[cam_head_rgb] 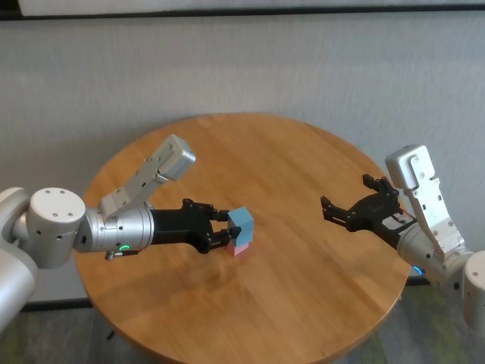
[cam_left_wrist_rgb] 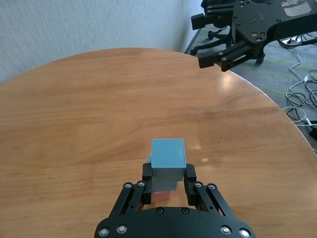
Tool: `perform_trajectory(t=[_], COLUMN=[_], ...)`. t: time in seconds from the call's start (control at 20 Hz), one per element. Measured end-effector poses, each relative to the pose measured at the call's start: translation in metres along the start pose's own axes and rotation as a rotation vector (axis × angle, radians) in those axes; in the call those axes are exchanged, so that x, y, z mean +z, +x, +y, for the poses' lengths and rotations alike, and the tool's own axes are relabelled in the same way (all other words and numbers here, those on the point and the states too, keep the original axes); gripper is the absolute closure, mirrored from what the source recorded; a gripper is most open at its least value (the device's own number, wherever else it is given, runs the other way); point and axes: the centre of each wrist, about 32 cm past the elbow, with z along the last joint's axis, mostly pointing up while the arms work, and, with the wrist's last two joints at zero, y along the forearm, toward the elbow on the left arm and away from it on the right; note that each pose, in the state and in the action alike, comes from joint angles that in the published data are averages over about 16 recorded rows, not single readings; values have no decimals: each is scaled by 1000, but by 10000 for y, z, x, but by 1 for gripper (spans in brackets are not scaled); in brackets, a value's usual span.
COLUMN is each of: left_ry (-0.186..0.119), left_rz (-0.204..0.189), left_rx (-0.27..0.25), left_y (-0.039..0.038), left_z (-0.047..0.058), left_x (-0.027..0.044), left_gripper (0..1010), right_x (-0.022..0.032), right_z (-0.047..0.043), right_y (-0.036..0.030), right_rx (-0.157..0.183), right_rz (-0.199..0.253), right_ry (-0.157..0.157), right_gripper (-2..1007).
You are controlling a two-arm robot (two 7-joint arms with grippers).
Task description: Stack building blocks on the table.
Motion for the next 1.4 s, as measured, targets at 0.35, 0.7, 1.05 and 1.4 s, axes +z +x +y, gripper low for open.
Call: perform_trajectory(t=[0.35,0.7,1.05,1.4], left_ry=[-3,-12,-40,-70], left_rz=[-2,-4,-18,-72], left_rx=[4,7,25,105], left_y=[8,7,3,12], left_z=[1,6,50,221], left_x=[-8,-8,32,142], left_gripper=[605,511,318,121], right_x=[0,0,0,0], right_z=[0,0,0,0], right_y=[0,0,0,0], right_rx=[0,0,0,0], right_rz=[0,0,0,0], right_ry=[0,0,0,0], right_gripper=[5,5,5,5])
